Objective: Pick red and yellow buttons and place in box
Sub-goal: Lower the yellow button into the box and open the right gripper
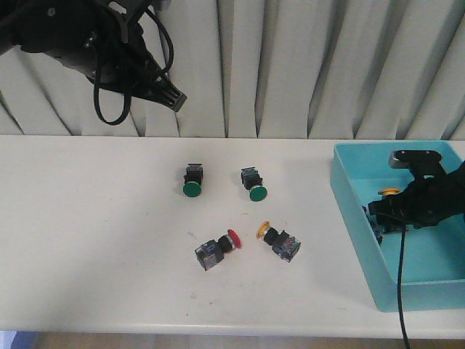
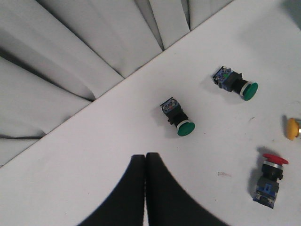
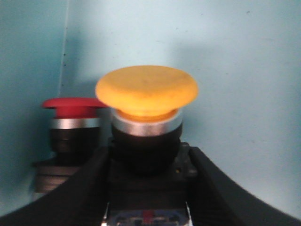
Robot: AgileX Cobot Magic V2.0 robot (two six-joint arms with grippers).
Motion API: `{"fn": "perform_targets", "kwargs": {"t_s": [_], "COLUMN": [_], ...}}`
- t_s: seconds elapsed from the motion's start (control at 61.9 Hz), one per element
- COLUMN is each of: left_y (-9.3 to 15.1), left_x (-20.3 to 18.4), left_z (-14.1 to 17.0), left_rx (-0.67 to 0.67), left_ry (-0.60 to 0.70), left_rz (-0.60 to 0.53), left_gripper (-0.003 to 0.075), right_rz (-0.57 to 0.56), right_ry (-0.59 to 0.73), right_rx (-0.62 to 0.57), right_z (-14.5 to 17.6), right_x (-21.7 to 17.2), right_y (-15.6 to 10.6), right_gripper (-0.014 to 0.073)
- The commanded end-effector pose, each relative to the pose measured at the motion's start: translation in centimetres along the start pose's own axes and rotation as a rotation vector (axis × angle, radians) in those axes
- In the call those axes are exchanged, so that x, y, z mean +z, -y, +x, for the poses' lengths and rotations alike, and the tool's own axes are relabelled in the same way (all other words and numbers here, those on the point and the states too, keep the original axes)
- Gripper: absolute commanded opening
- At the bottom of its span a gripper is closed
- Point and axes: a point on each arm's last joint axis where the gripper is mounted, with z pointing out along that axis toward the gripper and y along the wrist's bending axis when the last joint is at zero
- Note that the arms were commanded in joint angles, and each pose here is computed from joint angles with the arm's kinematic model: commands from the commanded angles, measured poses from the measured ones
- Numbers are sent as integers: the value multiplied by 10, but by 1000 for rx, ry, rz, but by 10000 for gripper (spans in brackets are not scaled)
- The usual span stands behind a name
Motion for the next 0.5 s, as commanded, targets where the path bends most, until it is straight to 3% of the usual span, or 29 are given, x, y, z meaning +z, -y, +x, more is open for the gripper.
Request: {"fn": "perform_targets", "kwargs": {"t_s": [0.0, 0.065, 0.145, 0.307, 0.484], "left_y": [-11, -12, -12, -15, -23], "left_x": [-29, -31, -32, -42, -66], "left_z": [-11, -11, -10, -10, -10], "left_rx": [-25, -26, -27, -33, -47], "left_ry": [130, 132, 135, 156, 215], "left_rz": [-23, -23, -24, -26, -42], "left_gripper": [-6, -6, -6, -6, -6], "right_rz": [15, 10, -7, -68, -172], "right_ry": [73, 76, 81, 147, 389], "right_rx": [-20, -27, -36, -33, -58], "right_z": [-21, -25, -32, -53, -79], "right_x": [-20, -23, -33, -79, -183], "right_y": [2, 2, 0, -13, -42], "right_gripper": [471, 552, 594, 571, 496]}}
